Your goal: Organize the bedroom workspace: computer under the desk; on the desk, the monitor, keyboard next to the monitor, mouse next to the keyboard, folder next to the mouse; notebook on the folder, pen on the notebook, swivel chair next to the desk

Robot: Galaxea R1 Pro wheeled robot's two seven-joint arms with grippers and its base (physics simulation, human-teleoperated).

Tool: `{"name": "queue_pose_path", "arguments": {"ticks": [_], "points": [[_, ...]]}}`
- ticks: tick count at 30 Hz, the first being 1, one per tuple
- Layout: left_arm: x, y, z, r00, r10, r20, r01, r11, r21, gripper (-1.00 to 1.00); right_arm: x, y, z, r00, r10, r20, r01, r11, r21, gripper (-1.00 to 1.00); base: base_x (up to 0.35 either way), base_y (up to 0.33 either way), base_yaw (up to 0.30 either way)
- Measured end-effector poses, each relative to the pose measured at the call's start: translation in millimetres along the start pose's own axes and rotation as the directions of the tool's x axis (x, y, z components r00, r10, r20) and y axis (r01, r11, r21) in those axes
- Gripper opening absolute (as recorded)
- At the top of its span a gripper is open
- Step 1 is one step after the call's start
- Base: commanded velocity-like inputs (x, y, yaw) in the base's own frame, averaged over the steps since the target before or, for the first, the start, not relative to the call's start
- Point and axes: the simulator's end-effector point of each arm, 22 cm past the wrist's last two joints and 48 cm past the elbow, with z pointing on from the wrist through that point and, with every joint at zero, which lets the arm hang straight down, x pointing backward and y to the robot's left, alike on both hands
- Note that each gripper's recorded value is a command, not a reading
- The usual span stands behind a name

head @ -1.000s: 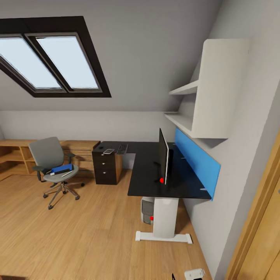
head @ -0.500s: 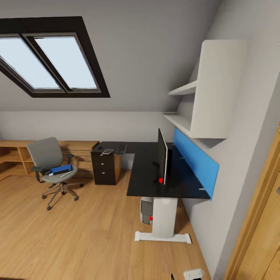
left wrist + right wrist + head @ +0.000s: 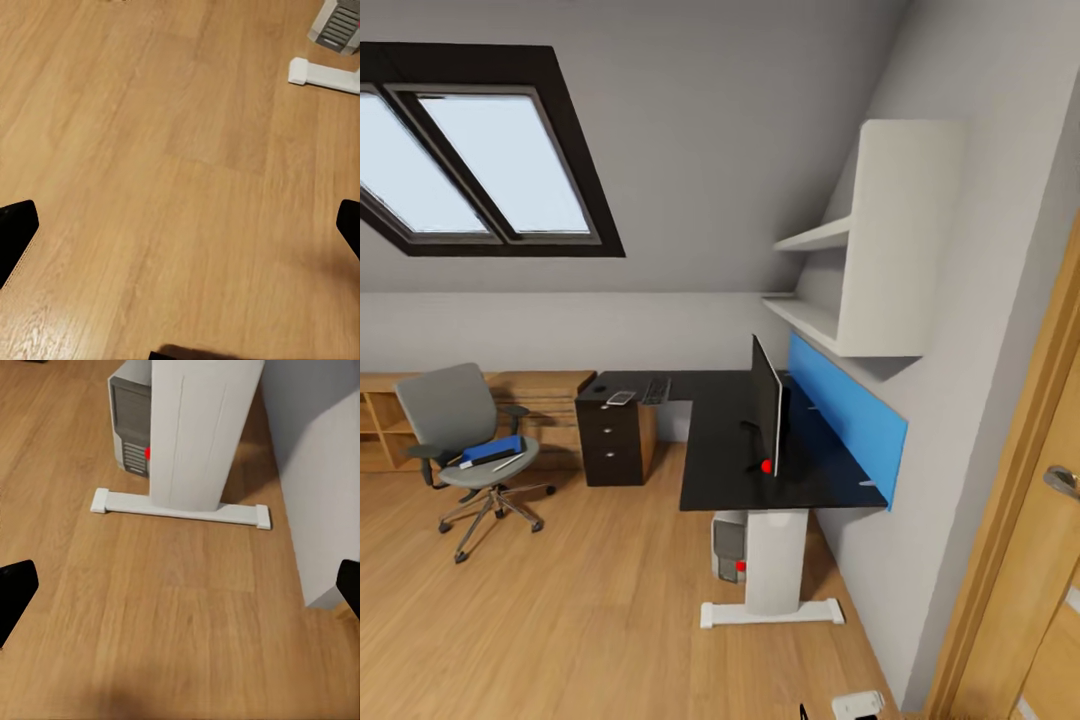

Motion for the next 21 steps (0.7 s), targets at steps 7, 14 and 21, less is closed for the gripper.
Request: {"name": "queue_pose_path", "arguments": {"ticks": [7, 14, 21], "points": [[-2.9, -2.5, 0.2, 1.000, -0.002, 0.009, 0.002, 1.000, 0.004, 1.00, -4.4, -0.8, -0.2, 1.000, 0.001, 0.009, -0.001, 1.000, 0.002, 1.00, 0.000, 0.301, -0.099], [-5.8, -3.9, 0.7, 1.000, -0.004, 0.016, 0.003, 1.000, 0.007, 1.00, -7.5, -1.0, -0.5, 1.000, 0.000, 0.016, 0.000, 1.000, 0.002, 1.00, 0.039, 0.307, -0.024], [-6.0, -4.0, 0.6, 1.000, -0.003, 0.017, 0.003, 1.000, 0.007, 1.00, -7.6, -1.0, -0.6, 1.000, 0.000, 0.016, 0.000, 1.000, 0.002, 1.00, 0.120, 0.311, -0.001]]}}
